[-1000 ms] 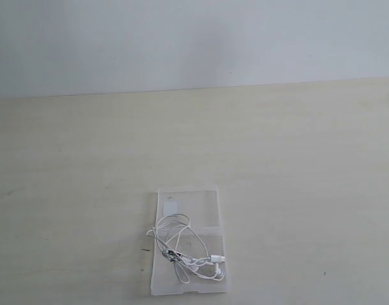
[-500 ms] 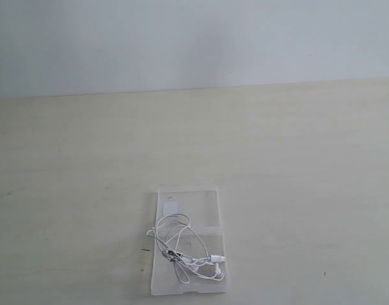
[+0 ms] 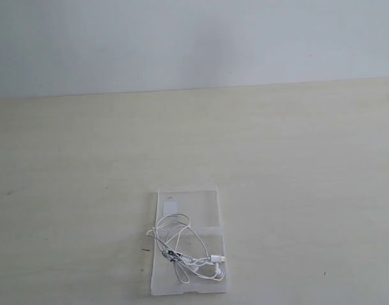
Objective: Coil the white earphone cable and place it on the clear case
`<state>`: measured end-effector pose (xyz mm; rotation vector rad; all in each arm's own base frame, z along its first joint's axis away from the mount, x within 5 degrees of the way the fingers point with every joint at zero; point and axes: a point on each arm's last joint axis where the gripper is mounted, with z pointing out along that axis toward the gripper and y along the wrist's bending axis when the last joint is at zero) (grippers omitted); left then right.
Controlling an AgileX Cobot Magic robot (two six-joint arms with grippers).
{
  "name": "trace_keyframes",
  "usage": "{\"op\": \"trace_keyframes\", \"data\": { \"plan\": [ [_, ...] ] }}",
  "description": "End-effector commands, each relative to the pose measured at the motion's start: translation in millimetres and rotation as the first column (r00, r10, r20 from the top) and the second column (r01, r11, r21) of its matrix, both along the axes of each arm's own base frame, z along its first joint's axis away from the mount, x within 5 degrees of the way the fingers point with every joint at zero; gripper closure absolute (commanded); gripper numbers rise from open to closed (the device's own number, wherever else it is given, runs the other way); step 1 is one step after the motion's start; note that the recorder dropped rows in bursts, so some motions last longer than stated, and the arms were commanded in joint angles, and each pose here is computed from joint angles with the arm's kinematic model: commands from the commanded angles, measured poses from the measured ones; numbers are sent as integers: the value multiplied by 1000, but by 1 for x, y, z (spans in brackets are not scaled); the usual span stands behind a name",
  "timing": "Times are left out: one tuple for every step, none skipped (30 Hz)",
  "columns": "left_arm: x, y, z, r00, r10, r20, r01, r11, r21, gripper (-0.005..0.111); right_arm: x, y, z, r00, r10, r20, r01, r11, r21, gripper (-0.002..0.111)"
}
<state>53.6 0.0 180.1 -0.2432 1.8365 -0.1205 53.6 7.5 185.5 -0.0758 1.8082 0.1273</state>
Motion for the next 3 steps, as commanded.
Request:
{"op": "trace_keyframes", "data": {
  "plan": [
    [0, 0, 1, 1000, 5, 11, -5, 1000, 1, 107, 0, 0, -1, 1000, -3, 11, 3, 1000, -1, 108],
    [0, 0, 1, 1000, 5, 11, -5, 1000, 1, 107, 0, 0, -1, 1000, -3, 11, 3, 1000, -1, 108],
    [0, 0, 1, 1000, 5, 11, -5, 1000, 1, 107, 0, 0, -1, 1000, -3, 11, 3, 1000, -1, 108]
  ]
}}
